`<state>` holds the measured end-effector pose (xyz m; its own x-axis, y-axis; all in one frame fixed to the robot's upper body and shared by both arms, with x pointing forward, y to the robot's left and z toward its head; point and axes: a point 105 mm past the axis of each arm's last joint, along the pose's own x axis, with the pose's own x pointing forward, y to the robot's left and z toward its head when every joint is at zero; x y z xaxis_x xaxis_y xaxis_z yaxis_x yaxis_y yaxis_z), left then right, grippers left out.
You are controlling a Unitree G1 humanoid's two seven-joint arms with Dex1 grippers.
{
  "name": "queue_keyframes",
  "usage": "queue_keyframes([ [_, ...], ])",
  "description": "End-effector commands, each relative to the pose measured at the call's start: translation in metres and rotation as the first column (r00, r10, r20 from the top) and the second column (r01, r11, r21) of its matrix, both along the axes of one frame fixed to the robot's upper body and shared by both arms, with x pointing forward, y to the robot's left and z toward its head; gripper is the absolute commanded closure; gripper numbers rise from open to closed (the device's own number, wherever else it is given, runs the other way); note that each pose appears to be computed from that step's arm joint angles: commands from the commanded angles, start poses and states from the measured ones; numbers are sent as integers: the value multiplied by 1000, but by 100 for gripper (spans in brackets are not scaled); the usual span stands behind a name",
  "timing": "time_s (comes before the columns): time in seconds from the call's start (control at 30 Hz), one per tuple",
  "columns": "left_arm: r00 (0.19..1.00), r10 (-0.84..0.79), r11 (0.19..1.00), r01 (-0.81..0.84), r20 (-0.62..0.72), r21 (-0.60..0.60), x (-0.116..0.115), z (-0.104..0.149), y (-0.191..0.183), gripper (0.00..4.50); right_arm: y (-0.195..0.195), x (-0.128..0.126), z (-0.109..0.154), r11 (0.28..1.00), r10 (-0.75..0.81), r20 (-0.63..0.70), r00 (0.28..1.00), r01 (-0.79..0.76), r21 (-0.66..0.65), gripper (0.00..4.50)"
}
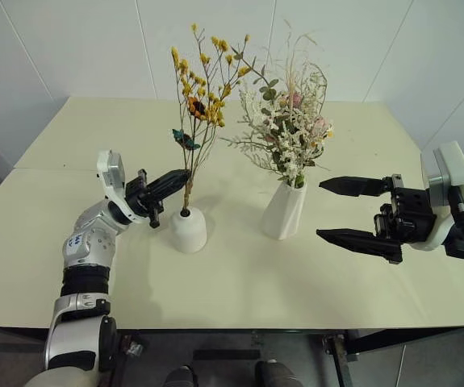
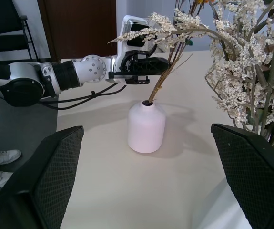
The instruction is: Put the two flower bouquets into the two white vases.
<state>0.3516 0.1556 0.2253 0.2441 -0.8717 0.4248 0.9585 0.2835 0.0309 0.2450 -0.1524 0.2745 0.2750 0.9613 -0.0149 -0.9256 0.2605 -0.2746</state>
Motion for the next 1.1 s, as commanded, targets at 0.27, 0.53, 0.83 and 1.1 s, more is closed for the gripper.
queue_keyframes([
  [0.27, 1000, -14, 999, 13, 16, 36, -3, -4, -4, 447, 2, -4, 4, 1000, 6, 40, 999, -6, 2, 0],
  [0.53, 1000, 10, 999, -11, 18, 51, -3, -4, 3, 447, 1, -4, 4, 1000, -1, 43, 999, 1, 2, 0],
  [0.83, 1000, 10, 997, -10, -4, 81, -5, -11, 2, 447, 0, -4, 4, 1000, -2, 43, 999, 2, 1, 0],
  [1.1, 997, -33, 996, 38, -66, 79, -17, -3, 7, 384, -2, -5, 5, 1000, -10, 45, 999, 10, -4, 0],
])
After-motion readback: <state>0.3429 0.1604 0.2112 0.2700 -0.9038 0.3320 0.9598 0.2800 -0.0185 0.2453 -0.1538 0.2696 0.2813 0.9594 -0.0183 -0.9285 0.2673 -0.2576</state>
